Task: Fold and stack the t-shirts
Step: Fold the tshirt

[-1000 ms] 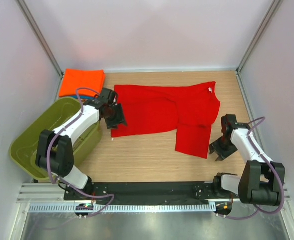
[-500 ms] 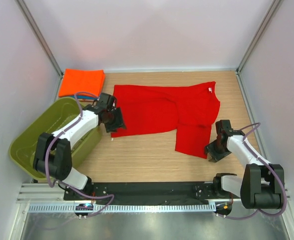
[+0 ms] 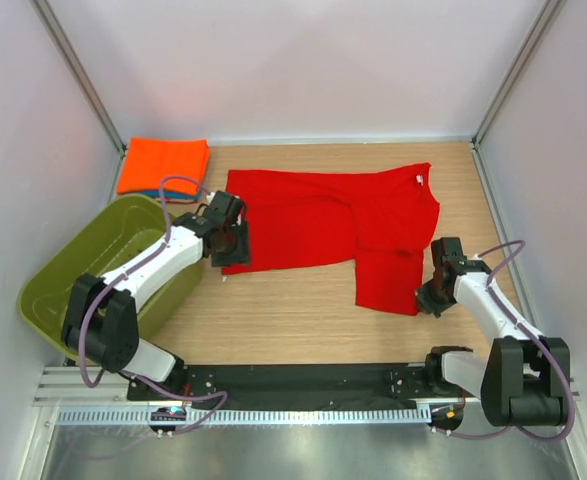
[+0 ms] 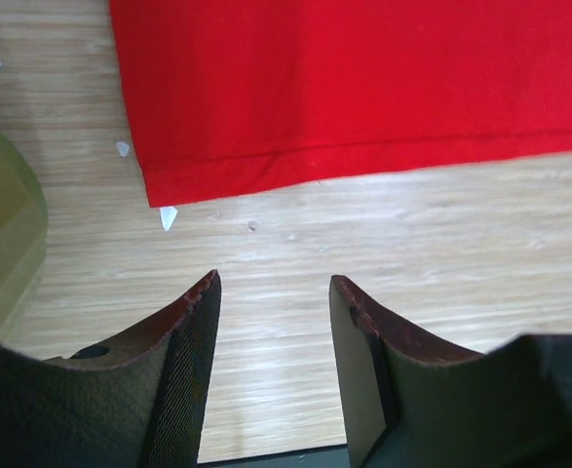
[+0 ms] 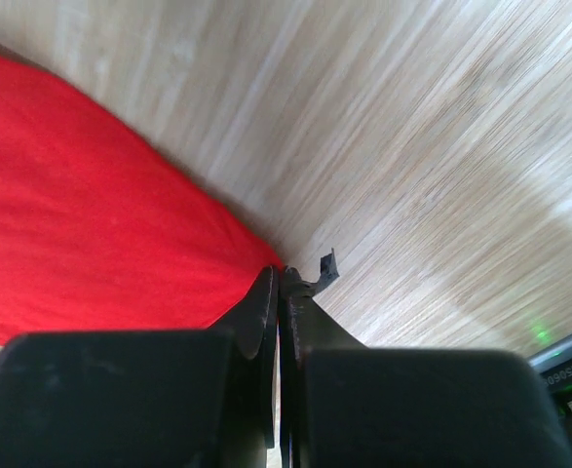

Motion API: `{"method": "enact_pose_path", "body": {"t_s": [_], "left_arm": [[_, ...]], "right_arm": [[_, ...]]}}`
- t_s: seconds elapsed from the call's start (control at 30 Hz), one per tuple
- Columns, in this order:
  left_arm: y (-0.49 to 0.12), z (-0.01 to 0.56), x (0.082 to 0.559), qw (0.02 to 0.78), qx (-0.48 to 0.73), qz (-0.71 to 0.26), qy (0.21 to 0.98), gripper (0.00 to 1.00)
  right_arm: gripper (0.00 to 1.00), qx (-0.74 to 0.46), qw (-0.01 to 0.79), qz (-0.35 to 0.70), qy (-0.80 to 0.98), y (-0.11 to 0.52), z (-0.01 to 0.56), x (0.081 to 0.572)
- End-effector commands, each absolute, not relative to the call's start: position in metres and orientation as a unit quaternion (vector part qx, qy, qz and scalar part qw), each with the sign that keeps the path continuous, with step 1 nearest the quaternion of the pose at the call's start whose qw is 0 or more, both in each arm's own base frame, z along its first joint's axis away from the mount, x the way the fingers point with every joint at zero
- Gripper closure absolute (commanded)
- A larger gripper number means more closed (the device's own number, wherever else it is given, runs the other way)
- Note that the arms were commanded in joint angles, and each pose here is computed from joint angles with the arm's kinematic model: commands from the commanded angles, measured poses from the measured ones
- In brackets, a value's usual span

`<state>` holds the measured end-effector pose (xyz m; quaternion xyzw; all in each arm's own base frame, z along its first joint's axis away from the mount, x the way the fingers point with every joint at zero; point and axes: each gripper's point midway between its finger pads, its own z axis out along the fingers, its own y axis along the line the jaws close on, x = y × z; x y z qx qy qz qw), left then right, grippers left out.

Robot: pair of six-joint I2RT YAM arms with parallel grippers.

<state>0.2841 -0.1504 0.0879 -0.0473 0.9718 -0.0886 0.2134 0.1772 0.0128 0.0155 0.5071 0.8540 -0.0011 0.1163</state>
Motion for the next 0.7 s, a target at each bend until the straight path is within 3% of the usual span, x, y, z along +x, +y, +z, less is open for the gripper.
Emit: {"method": "enact_pose_path", "body": {"t_s": [0.0,0.13,0.33,0.67], "left_arm": [[-0.153,0.112,0.289,0.251,0.029,-0.054,0.966,0.5],[-0.162,0.109,0.282,0.243,0.116,-0.029,0.963,0.56],[-0.17,0.099,0.275,0.231,0.224,-0.014,0.947,0.55],[-0.153,0.057,0.278,0.196,0.264,0.045,0.943,0.5]], "right_arm": [[0.99,0.501,0.191,-0.021,0.844,-0.006,0.045,0.2],[0.99,0.484,0.21,-0.041,0.849,-0.016,0.059,0.207],[0.99,0.469,0.216,-0.039,0.855,-0.029,0.067,0.217],[0.99,0.47,0.229,-0.001,0.853,-0.039,0.084,0.215]]}}
